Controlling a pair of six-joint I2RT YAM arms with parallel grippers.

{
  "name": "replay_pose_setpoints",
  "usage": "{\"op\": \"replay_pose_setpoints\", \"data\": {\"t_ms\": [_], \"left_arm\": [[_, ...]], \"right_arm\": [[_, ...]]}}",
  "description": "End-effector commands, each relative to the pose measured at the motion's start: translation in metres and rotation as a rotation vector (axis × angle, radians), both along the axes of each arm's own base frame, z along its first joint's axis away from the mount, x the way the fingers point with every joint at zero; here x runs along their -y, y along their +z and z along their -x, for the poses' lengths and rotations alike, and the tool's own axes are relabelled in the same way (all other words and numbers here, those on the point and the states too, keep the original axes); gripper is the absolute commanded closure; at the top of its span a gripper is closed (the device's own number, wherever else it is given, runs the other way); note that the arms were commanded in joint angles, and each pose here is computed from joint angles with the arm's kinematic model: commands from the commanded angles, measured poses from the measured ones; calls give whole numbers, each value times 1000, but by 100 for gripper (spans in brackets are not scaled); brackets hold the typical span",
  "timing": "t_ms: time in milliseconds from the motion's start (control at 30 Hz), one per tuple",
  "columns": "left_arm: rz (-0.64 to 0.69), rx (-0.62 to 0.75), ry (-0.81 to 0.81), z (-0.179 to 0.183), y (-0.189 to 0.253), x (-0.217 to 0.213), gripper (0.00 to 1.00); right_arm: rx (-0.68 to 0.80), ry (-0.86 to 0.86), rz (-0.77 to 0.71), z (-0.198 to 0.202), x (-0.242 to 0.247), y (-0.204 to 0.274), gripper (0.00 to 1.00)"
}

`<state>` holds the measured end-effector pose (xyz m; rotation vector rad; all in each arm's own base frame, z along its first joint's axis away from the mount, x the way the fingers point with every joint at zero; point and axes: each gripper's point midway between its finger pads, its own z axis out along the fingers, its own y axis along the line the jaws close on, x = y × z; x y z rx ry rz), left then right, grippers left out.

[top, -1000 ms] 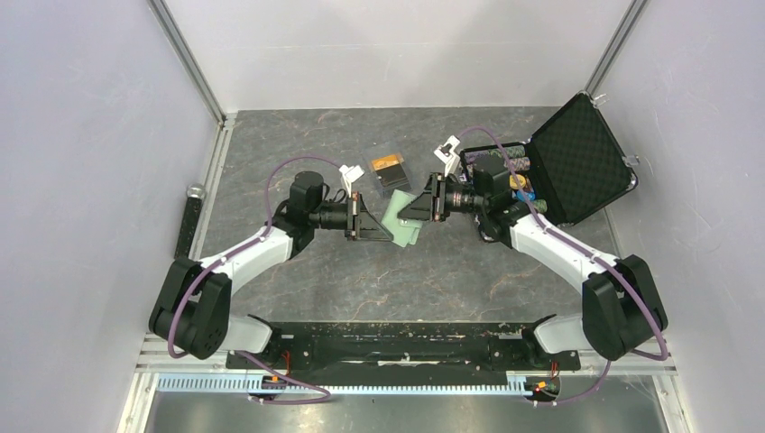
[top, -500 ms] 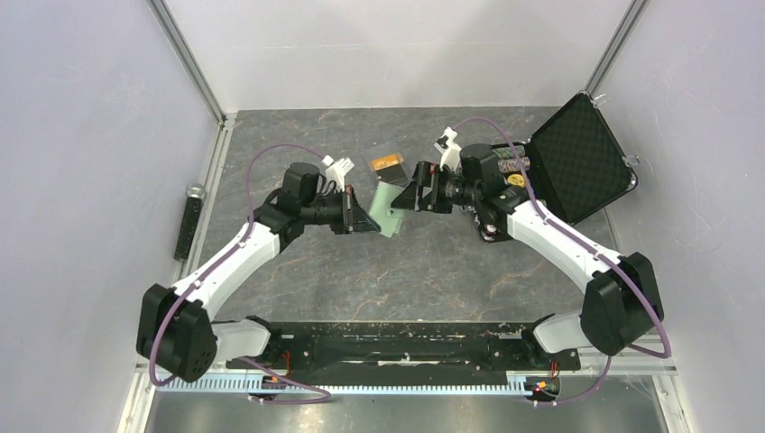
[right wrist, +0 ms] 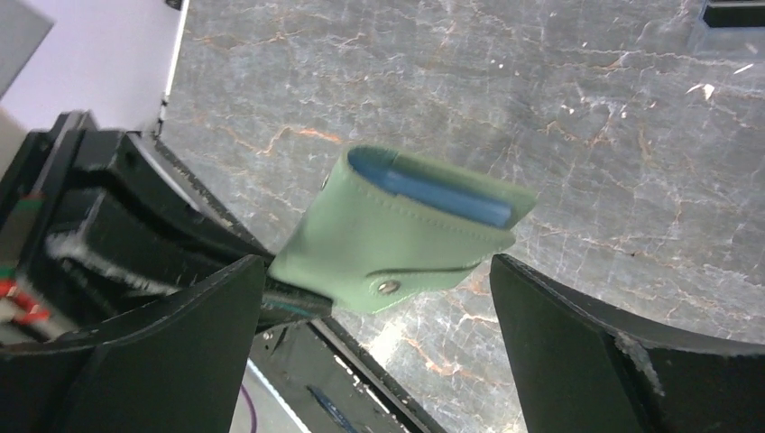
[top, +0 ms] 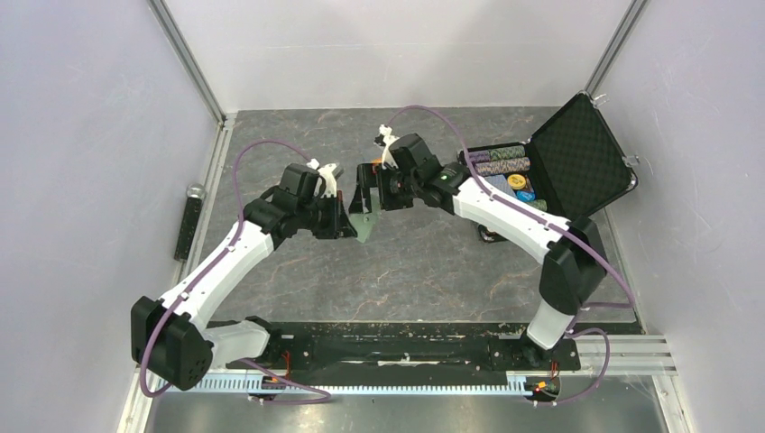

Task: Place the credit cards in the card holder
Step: Open the card holder at the center of the board.

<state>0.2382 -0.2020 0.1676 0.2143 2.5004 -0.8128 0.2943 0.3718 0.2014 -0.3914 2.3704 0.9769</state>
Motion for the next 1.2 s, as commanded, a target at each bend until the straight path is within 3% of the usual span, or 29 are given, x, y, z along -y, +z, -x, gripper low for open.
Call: {"op": "replay_pose_setpoints", "data": {"t_ms": [0,233,567,833,1067,1167], "left_arm": [[-11,97,-14,-6,25,-2,98],[-5,88,10,-8,26,-2,98],[-52,49,55,-12,13,-9,98],[-45,45,45,-11,16,-7,98],[-36,39,25,-9,15,-4,98],[-33,32,23,-8,14,-3,98]], "right_arm": [[45,-40,106,-15,-1,1,4],[29,-9,166,-11,-1,-18,27],[52,8,80,2,1,-3,17],[31,14,94,6,3,-16,28],[29,3,82,-2,-6,-16,30],[32,-7,98,-7,-6,-18,36]]}}
